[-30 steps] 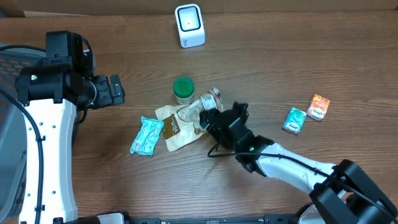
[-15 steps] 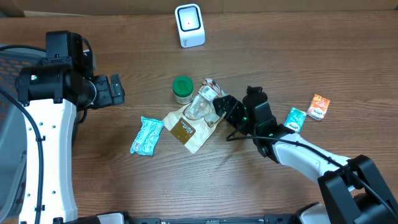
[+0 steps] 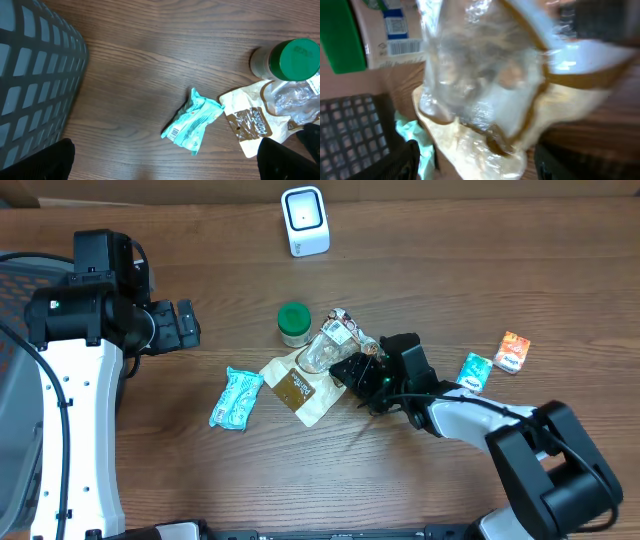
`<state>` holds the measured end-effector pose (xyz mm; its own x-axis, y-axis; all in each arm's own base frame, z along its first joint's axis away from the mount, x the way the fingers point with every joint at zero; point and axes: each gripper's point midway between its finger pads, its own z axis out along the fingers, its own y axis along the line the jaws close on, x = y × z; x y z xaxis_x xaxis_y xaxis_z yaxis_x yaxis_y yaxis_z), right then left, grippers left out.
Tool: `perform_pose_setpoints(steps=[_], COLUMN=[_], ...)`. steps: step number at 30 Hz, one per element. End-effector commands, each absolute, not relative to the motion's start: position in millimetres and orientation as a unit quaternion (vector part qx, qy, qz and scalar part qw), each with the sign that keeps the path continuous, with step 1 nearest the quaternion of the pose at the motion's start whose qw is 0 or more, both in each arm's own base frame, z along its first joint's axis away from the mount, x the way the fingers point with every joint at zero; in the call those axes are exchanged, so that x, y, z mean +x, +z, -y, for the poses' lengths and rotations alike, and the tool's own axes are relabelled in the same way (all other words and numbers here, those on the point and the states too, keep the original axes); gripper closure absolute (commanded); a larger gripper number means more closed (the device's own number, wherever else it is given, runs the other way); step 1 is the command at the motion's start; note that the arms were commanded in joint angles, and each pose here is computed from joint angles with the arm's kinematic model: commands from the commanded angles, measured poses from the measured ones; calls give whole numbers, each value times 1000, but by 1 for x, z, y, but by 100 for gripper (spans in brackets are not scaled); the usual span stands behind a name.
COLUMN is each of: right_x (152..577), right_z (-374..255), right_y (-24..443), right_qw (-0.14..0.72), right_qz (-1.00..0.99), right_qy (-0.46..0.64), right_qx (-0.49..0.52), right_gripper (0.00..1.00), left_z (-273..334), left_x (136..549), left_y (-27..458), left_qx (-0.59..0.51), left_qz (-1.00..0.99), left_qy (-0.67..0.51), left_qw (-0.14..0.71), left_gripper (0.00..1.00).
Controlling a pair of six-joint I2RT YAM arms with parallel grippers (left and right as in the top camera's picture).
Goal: Scan the item barcode
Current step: 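Lift the snack bag and turn it upright with the right gripper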
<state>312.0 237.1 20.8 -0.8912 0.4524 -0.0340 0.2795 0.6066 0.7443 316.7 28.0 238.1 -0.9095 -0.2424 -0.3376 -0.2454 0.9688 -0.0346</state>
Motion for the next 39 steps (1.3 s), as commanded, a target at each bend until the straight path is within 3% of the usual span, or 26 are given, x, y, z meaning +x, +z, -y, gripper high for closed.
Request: perform_pose_setpoints(steps=[1, 10, 15, 22, 25, 33, 39], right_x=[304, 344, 358, 368, 371, 393, 397], right_z=[-251, -266, -264, -277, -293, -299, -311], right_y=[-2, 6, 7, 39, 63, 45, 32], right_qw=[92, 184, 205, 242, 253, 205, 213], right_qz=[-896, -861, -844, -814, -799, -862, -857], right_qy=[396, 438, 446, 499, 532, 445, 447], right_qx=[180, 182, 214, 175, 119, 131, 142], right_gripper=[26, 26, 32, 46, 58, 50, 47], left_z=[-28, -28, -28, -28, -28, -28, -28], left_x=[319, 319, 319, 319, 319, 319, 319], left_y=[240, 240, 240, 240, 240, 240, 240], left_qx=[-123, -123, -123, -123, -123, -123, -123], left_qz=[-977, -977, -977, -977, -977, -977, -977], left_qy=[1, 1, 1, 1, 1, 1, 1], left_qw=[175, 175, 175, 175, 175, 175, 175], left_gripper=[0, 0, 0, 0, 0, 0, 1])
